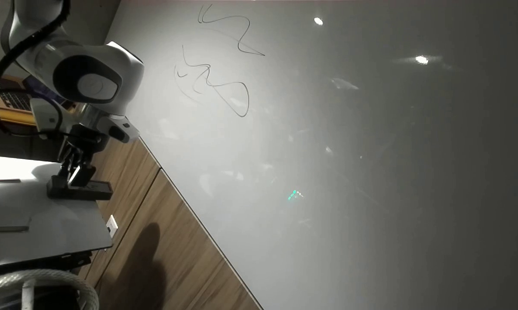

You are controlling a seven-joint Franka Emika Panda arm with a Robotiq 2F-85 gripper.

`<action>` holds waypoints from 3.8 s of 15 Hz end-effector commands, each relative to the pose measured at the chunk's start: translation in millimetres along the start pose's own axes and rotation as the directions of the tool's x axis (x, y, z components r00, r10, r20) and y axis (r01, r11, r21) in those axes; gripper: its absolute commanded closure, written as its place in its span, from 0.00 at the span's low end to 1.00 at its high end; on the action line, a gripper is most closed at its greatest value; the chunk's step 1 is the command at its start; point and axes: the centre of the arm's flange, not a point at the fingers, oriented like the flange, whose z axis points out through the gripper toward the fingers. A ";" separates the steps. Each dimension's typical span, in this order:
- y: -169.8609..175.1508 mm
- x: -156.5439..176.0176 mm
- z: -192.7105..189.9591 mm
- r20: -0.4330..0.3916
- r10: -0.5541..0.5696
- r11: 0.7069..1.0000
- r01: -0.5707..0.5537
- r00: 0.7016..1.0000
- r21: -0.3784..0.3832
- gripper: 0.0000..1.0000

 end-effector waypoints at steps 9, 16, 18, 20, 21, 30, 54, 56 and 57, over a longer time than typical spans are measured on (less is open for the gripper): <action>-12.3 -2.3 -8.7 -0.011 -0.030 1.000 0.030 0.999 -0.004 0.13; -14.5 -0.9 -13.5 -0.019 -0.040 0.999 0.039 0.999 -0.011 0.26; -14.3 2.2 -18.5 -0.023 -0.042 0.999 0.042 0.999 -0.019 0.08; -14.7 5.0 -23.6 -0.030 -0.043 0.999 0.043 0.999 -0.022 0.00; -15.0 6.4 -25.0 -0.033 -0.043 0.999 0.043 0.999 -0.022 0.00; -15.4 7.1 -6.2 -0.009 -0.039 0.999 0.038 0.999 -0.017 0.01; -122.5 6.6 -189.3 -0.265 -0.270 0.962 0.249 0.926 -0.111 0.69; -147.0 10.0 -226.7 -0.319 -0.315 0.948 0.283 0.894 -0.144 0.69; -157.3 13.6 -245.2 -0.346 -0.334 0.942 0.295 0.877 -0.162 0.69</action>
